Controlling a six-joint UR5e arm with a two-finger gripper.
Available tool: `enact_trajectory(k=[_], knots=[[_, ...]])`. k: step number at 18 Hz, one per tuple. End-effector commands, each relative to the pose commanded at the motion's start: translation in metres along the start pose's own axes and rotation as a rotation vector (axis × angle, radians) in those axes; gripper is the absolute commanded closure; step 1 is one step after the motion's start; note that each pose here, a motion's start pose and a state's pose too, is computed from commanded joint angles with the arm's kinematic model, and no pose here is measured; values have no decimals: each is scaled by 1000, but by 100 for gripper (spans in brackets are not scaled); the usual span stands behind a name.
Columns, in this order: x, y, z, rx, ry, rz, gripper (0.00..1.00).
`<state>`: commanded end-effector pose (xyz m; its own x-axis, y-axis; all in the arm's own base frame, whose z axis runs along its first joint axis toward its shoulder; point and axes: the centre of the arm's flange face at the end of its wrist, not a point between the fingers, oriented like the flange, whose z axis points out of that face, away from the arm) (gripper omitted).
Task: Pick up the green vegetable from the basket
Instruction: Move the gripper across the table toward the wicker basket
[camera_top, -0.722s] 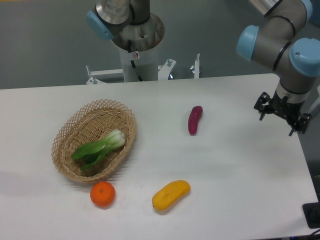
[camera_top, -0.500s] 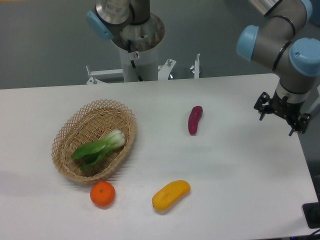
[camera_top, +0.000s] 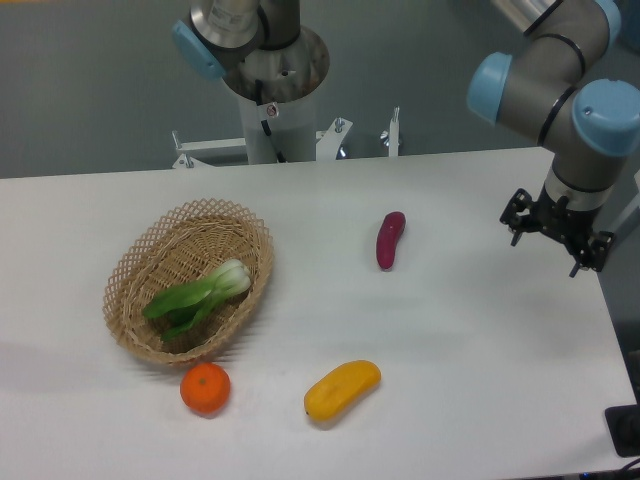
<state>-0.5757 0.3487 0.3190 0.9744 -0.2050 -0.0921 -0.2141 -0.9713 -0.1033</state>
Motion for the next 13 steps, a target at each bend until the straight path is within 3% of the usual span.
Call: enact_trajectory(k=[5,13], knots=[[45,-39,-2,61,-9,-51,0],[139,-143,15,78,18,35,0]])
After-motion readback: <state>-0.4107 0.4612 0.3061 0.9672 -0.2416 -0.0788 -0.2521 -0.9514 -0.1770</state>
